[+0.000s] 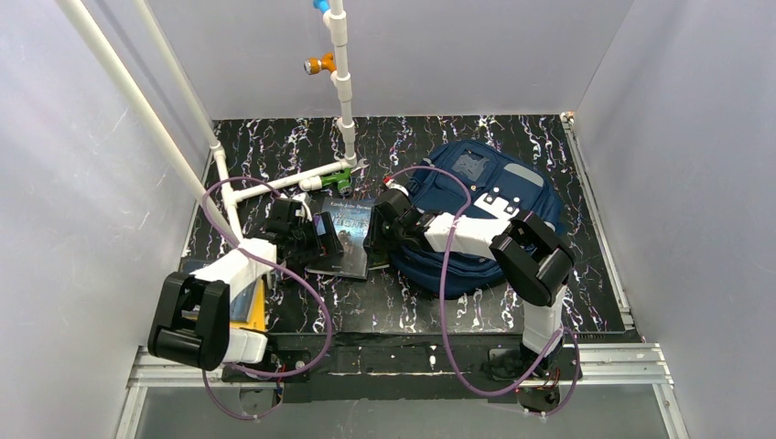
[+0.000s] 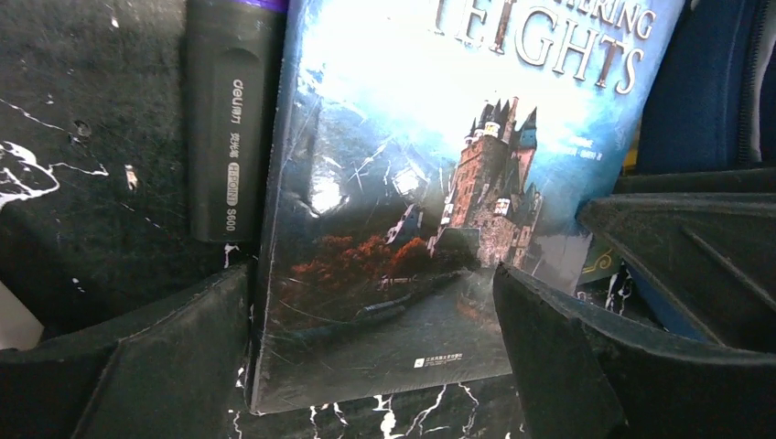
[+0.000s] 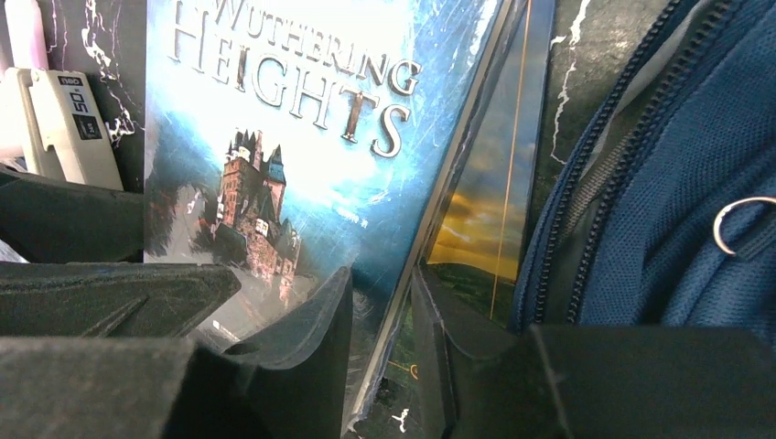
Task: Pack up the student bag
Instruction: Pick up the book from the center of the board.
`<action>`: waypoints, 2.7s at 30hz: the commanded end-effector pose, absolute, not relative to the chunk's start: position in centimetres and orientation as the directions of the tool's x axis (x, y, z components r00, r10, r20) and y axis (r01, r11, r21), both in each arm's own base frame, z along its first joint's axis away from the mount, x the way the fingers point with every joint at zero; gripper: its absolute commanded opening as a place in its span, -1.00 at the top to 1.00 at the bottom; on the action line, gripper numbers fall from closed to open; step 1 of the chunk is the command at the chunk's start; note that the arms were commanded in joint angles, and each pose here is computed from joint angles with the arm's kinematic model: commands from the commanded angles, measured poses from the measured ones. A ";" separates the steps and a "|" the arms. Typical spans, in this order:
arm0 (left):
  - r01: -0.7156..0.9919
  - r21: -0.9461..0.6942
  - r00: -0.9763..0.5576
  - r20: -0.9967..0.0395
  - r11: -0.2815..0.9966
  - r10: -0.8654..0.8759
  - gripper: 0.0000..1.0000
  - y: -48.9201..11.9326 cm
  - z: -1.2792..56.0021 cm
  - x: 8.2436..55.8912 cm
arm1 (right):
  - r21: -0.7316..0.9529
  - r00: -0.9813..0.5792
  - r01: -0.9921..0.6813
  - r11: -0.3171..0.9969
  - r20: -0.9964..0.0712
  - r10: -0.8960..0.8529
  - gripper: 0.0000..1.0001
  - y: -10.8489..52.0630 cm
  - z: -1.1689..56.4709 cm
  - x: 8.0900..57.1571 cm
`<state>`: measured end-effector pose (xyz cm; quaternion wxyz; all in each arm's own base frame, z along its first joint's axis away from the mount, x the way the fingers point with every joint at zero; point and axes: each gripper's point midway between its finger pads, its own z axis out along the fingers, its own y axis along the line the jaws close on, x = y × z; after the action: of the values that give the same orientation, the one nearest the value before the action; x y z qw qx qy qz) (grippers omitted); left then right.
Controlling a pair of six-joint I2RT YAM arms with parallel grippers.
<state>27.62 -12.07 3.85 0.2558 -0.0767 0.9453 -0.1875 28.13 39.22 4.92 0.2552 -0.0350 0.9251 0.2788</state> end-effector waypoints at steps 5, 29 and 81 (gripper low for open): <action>-0.005 -0.569 -0.847 -0.435 0.822 -0.306 -0.85 -15.1 9.2 27.8 | 0.467 -0.860 -0.200 0.861 -0.504 0.074 0.30 38.3 3.0 28.2; -0.006 -0.759 -0.757 -0.422 0.651 -0.499 0.00 -17.9 16.1 30.7 | 0.518 -0.867 -0.233 0.823 -0.495 0.066 0.33 38.9 2.7 27.5; 0.101 -0.483 -0.829 -0.525 0.870 -0.195 0.94 -17.4 11.9 33.5 | -0.218 -0.521 -0.604 0.767 -0.620 -0.587 -0.91 30.4 13.8 27.5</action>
<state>34.93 -17.72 11.35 0.2995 -0.0530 0.9141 -0.2681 28.61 36.26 7.40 0.2995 -0.1802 0.9200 0.1775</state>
